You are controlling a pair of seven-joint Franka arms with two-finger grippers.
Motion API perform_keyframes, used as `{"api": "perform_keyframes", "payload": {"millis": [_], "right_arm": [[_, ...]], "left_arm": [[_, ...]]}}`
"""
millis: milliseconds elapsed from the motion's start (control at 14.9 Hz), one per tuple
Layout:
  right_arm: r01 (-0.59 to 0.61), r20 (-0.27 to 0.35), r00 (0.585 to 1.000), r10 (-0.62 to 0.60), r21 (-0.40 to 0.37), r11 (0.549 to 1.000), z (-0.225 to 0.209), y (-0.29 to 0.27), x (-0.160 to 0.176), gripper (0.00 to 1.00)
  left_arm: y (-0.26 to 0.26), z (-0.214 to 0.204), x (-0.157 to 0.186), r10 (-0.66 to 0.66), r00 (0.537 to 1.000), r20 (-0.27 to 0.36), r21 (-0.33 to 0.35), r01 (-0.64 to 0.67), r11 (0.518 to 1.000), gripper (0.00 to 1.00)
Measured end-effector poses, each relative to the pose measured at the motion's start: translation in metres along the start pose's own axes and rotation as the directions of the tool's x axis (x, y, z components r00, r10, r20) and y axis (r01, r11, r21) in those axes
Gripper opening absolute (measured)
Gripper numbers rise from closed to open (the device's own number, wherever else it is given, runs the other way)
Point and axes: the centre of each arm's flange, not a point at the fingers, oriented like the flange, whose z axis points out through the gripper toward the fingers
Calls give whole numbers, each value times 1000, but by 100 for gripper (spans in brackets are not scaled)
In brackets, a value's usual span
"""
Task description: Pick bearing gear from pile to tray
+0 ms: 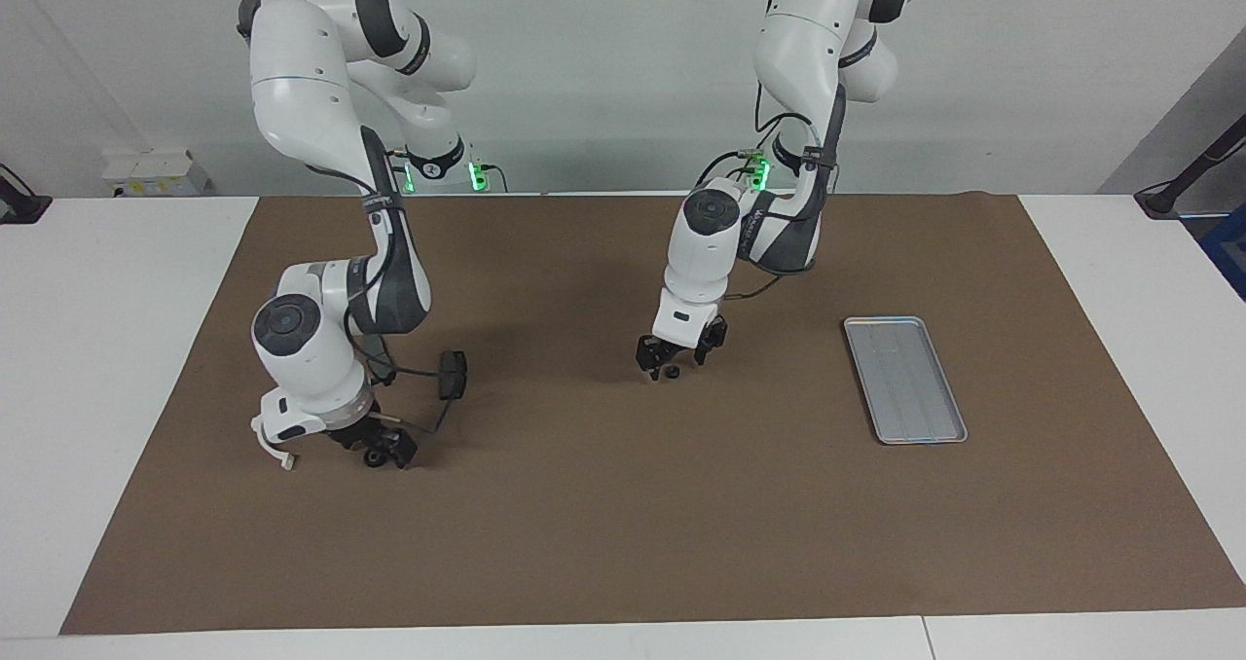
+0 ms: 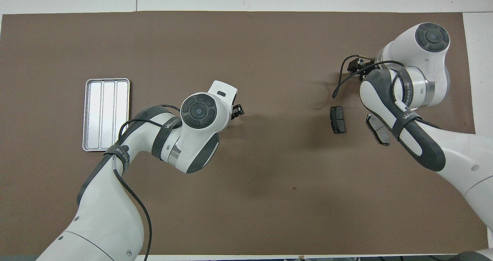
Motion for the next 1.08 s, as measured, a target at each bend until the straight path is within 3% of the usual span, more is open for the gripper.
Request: {"api": "perform_keyframes", "payload": {"millis": [134,202,269,403,471,538,605,739,807,941,1008,1076], "right_arm": [[12,1,1000,-12,-1,1000,1,3,0,100],[21,1,1000,-21,-1,1000,2,5,1,95],[24,1,1000,-24,-1,1000,2,7,2,81],[23,1,1000,-23,-2,1000,2,10,3,80],[24,-2,1000,-24,0,1000,0,9,3,74],[25,-6,1000,-25,2,1000,-2,9,4,61],[26,-8,1000,-26,3,1000,-3,8,4,51],[26,-9,1000,-26,3,1000,-4,8,4,46],[26,-10,1000,-26,3,1000,-5,8,4,35],[30,-10,1000,-30,3,1000,-5,8,4,35],[38,-10,999,-38,3,999,-5,8,4,35],[46,-11,999,-46,3,999,-5,8,4,35]], "left_arm": [[2,1,-4,7,1000,3,1,-7,1000,90],[3,2,-6,10,1000,4,2,-10,1000,90],[4,2,-7,13,1000,4,1,-13,1000,90],[4,2,-8,14,1000,4,1,-14,1000,90],[4,2,-8,13,1000,4,1,-13,1000,90],[4,2,-8,13,1000,4,0,-13,1000,81],[4,2,-8,13,1000,3,0,-13,1000,80],[4,2,-8,13,1000,3,0,-13,1000,80],[4,2,-8,12,1000,2,0,-12,1000,78],[3,2,-7,11,1000,1,0,-11,1000,79],[3,2,-6,11,1000,1,0,-11,1000,71],[3,2,-6,10,1000,-1,-2,-10,1000,70]]}}
